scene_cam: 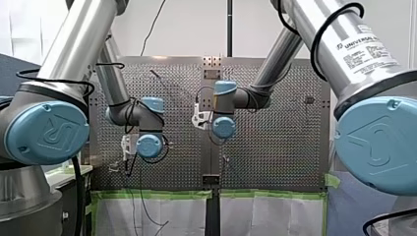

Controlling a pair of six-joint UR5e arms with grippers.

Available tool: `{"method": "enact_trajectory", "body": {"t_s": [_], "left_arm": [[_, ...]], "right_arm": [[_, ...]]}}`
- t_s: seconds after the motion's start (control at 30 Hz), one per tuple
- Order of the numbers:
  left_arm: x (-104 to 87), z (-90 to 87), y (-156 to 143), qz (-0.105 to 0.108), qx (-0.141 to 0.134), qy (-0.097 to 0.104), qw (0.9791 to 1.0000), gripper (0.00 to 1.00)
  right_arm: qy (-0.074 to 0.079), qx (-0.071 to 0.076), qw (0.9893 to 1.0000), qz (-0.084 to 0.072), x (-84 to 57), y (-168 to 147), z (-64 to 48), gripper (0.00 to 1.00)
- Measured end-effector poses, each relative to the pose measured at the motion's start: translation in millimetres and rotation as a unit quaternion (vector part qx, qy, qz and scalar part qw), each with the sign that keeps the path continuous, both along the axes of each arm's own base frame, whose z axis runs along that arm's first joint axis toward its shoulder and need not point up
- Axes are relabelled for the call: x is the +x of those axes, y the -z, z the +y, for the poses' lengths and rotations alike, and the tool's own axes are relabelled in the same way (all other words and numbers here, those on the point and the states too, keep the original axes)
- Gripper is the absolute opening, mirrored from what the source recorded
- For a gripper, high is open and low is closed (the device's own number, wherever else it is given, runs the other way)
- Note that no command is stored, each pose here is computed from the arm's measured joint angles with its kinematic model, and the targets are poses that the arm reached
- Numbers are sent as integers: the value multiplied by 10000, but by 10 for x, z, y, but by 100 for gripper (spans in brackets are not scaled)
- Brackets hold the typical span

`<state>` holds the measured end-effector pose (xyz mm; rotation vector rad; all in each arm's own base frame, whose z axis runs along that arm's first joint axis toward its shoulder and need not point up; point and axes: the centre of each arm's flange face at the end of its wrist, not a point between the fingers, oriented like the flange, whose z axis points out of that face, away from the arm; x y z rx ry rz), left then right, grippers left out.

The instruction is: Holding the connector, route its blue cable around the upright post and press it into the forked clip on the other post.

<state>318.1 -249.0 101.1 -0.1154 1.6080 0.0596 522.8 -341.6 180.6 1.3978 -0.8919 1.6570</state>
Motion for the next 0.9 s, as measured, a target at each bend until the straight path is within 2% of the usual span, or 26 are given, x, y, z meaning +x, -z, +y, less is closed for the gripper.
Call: {"method": "enact_trajectory", "body": {"t_s": [0.2,0.4,0.53,0.67,0.9], "left_arm": [[204,146,-241,-110,-82,-257,9996,0],[439,268,-519,-305,-243,-508,9979,0],[567,316,-765,-473,-363,-666,9960,0],[662,324,-1022,-656,-536,-750,9936,0],[770,321,-1453,-939,-759,-845,9891,0]], "right_arm": [[-40,-131,9998,-132,38,-338,-88,0],[-244,-272,9991,-218,69,-764,-102,0],[-402,-401,9980,-291,103,-1100,-88,0],[-471,-499,9970,-350,144,-1388,-80,0],[-526,-466,9971,-292,177,-1565,-116,0]]}}
